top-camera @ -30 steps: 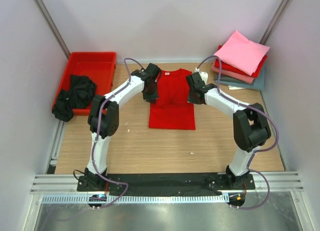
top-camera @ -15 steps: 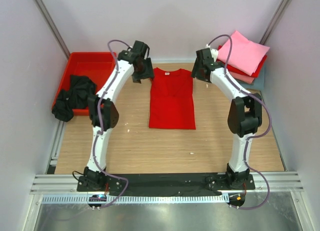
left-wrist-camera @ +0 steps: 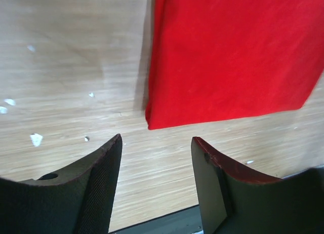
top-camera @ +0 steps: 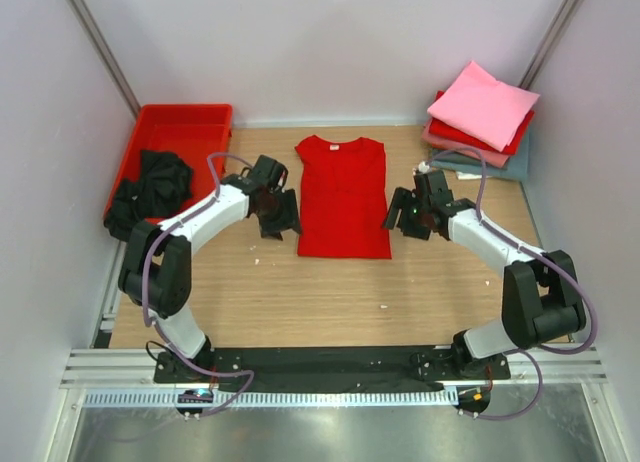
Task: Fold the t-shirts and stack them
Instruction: Fold the tshirt
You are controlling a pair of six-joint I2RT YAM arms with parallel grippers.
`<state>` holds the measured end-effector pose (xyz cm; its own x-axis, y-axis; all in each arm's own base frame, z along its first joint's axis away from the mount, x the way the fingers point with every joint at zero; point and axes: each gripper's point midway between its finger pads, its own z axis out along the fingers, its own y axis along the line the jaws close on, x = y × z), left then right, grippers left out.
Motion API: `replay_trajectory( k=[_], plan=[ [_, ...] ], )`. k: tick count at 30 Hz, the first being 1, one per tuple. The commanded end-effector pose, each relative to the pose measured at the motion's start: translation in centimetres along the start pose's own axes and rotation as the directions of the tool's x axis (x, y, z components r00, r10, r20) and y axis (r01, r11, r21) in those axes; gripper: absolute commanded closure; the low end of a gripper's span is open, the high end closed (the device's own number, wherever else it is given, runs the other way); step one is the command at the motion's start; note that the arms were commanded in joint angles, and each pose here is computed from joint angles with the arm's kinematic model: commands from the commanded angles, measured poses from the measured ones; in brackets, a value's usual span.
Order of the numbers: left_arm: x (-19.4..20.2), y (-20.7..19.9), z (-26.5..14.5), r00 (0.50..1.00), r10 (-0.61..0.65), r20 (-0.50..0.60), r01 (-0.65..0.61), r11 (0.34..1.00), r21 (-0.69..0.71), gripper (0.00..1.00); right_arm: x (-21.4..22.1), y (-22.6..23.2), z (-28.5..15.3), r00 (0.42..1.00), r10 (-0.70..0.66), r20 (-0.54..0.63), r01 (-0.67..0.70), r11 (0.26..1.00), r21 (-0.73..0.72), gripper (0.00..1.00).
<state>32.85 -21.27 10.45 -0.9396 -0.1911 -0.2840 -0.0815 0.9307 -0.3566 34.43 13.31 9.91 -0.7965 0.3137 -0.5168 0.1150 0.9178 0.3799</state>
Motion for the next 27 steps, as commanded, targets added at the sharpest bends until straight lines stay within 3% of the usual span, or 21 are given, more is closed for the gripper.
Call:
replay_trajectory(
  k=[1, 12, 20, 27],
  plan=[
    [0.4, -2.9, 0.0, 0.998, -0.011, 0.064, -0.002, 0.982, 0.191, 0.42, 1.9, 1.8, -0.7, 1.0, 0.019, -0.018, -0.022, 0.988, -0.152, 0.31],
    [4.3, -0.3, 3.7, 0.998, -0.054, 0.028, 0.05, 0.988, 0.145, 0.41, 7.9, -0.3, 1.0, 0.987, 0.07, -0.147, -0.093, 0.983, -0.157, 0.37],
    [4.4, 0.1, 4.5, 0.997, -0.067, 0.037, 0.062, 0.988, 0.139, 0.42, 9.1, -1.4, 1.7, 0.984, 0.076, -0.159, -0.097, 0.987, -0.127, 0.38],
    [5.3, 0.9, 6.1, 0.997, -0.076, 0.014, 0.074, 0.99, 0.122, 0.49, 9.8, -2.6, 2.9, 0.982, 0.075, -0.173, -0.09, 0.992, -0.084, 0.45]
  ],
)
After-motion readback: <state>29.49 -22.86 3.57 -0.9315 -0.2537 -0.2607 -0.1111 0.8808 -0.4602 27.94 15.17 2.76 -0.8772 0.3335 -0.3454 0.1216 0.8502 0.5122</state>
